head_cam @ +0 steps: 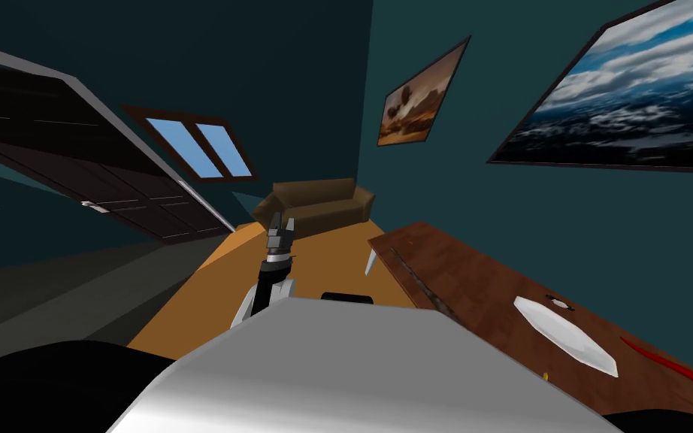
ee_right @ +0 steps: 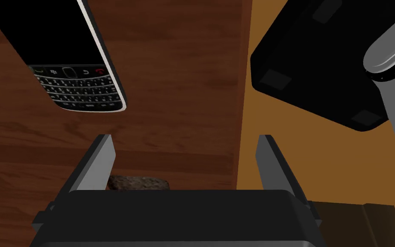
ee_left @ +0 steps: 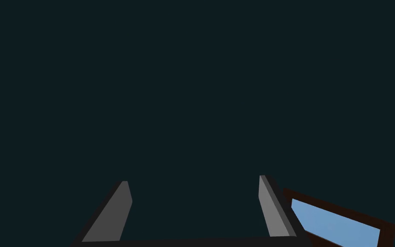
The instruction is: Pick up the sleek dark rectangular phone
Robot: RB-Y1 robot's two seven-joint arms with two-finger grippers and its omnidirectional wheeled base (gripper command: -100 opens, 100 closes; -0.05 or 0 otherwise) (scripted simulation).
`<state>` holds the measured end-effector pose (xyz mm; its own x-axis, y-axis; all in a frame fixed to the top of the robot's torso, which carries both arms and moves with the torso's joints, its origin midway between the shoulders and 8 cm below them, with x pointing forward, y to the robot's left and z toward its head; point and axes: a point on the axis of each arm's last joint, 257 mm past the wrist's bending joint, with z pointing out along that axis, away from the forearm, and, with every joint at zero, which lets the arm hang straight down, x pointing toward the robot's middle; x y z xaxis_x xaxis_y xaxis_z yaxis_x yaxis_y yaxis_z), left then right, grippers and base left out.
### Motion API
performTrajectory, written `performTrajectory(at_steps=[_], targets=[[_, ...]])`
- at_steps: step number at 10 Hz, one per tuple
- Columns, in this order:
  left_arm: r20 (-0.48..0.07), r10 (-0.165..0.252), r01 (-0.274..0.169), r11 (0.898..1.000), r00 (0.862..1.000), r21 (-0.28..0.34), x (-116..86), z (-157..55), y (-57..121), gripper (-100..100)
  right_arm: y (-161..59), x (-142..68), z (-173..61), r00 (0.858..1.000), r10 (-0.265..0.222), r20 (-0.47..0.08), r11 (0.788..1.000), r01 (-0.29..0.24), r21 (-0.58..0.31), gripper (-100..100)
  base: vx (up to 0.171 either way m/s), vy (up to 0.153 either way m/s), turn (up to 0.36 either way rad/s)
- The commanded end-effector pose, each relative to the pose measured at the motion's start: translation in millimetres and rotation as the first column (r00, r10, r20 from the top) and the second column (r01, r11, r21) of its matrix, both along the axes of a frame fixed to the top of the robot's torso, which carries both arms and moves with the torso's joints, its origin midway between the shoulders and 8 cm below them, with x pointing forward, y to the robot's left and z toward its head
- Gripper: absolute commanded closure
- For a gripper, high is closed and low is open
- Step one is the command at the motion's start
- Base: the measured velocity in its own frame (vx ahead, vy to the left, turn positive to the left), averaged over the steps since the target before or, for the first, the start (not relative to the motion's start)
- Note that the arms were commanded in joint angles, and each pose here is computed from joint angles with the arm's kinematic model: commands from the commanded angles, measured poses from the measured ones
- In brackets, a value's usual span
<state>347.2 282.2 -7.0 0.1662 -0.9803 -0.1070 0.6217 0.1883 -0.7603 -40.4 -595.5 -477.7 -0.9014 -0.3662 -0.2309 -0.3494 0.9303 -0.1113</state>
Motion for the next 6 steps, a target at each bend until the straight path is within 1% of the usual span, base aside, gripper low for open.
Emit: performTrajectory(at_steps=[1,3,5,6], targets=[[0.000,0.000,0.000,1.000,1.000,0.000,0.0,0.0,0.0,0,-3.9,-20.9,-4.1,0.998,0.032,-0.050,0.999,-0.033,-0.014,-100,0.027,-0.082,0.141],[0.000,0.000,0.000,1.000,1.000,0.000,0.0,0.0,0.0,0,-6.5,-50.5,-7.2,0.990,0.076,-0.122,0.997,-0.079,-0.025,-100,0.048,-0.125,0.214],[0.000,0.000,0.000,1.000,1.000,0.000,0.0,0.0,0.0,0,-4.4,-73.8,-10.4,0.978,0.111,-0.176,0.993,-0.116,-0.021,-100,0.037,-0.120,0.157],[0.000,0.000,0.000,1.000,1.000,0.000,0.0,0.0,0.0,0,0.0,-89.5,-13.3,0.968,0.136,-0.211,0.990,-0.141,-0.010,-100,0.036,-0.095,0.146]])
